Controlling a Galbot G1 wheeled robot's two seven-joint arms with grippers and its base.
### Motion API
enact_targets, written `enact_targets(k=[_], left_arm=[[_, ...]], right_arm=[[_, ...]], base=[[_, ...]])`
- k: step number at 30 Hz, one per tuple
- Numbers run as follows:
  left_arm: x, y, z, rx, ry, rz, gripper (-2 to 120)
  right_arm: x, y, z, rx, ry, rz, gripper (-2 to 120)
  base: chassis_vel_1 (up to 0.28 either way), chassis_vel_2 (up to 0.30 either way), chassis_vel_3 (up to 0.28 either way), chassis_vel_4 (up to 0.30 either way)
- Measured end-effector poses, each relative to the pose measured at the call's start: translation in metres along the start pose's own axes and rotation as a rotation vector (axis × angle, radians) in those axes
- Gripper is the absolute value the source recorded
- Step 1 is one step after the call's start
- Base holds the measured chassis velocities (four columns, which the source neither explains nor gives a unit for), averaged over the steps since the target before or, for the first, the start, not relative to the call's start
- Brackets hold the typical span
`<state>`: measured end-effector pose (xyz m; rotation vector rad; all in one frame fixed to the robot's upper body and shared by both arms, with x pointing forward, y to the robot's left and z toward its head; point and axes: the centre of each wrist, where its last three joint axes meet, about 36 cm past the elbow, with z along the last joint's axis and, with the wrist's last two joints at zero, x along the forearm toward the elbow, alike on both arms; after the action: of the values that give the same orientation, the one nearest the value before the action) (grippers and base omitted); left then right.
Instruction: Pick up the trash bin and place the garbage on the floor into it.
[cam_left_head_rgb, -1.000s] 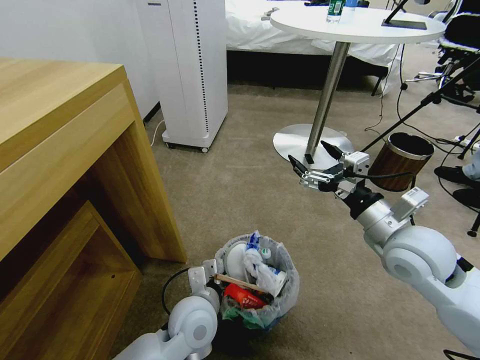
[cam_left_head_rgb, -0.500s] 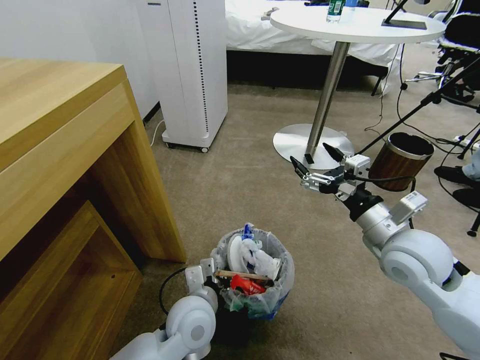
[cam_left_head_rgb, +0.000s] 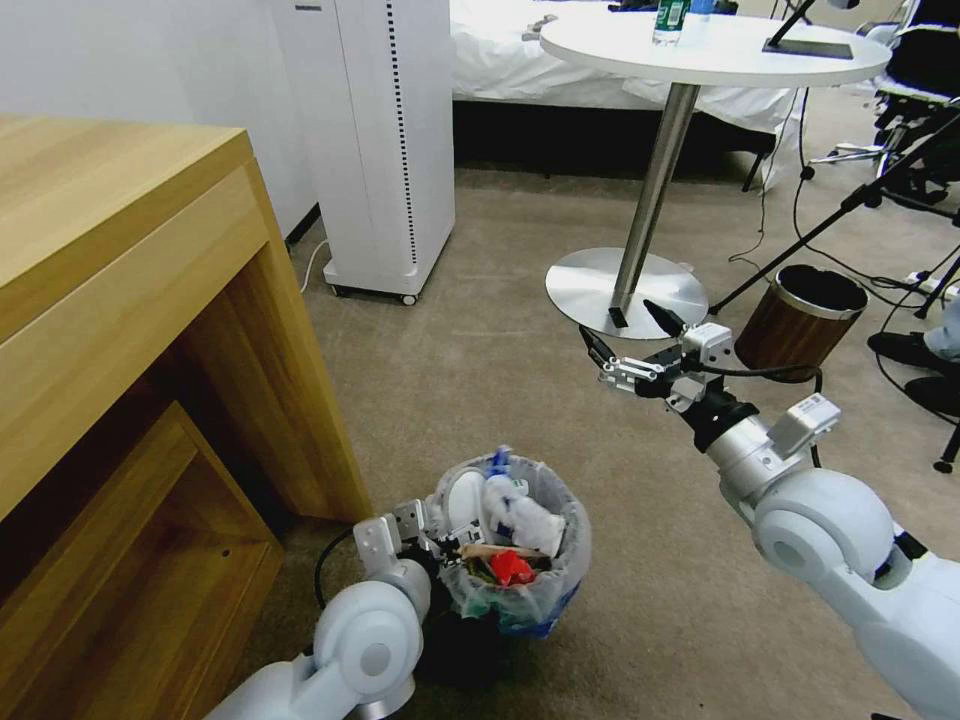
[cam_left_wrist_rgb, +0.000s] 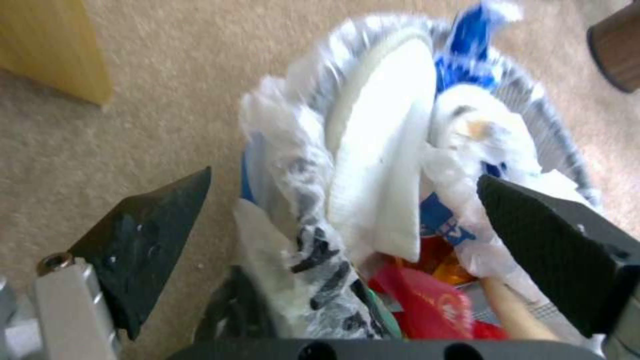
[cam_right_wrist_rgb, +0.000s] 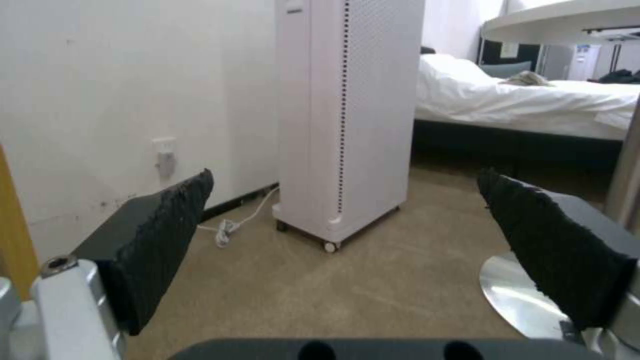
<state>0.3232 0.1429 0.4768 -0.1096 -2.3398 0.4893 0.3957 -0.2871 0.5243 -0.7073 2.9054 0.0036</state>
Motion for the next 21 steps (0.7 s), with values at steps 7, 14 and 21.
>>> enact_targets(k=[7,14,21], left_arm=[[0.017,-0.001,-0.009,0.038,-0.032,0.026,100],[0.053,0.008,-0.038,0.055,-0.168,0.064,100],[0.077,0.042,-0.044,-0.09,-0.398,-0.072,100]], right_arm=[[-0.001,-0.001,0.011,0.002,0.013,0.007,100],[-0.004,-0.005,0.019,0.007,0.014,0.029,100],[-0.009,-0.016,0.042,0.115,0.142,0.287,100]], base=[[0.0,0.0,0.0,0.0],[0.0,0.0,0.0,0.0],[0.0,0.0,0.0,0.0]])
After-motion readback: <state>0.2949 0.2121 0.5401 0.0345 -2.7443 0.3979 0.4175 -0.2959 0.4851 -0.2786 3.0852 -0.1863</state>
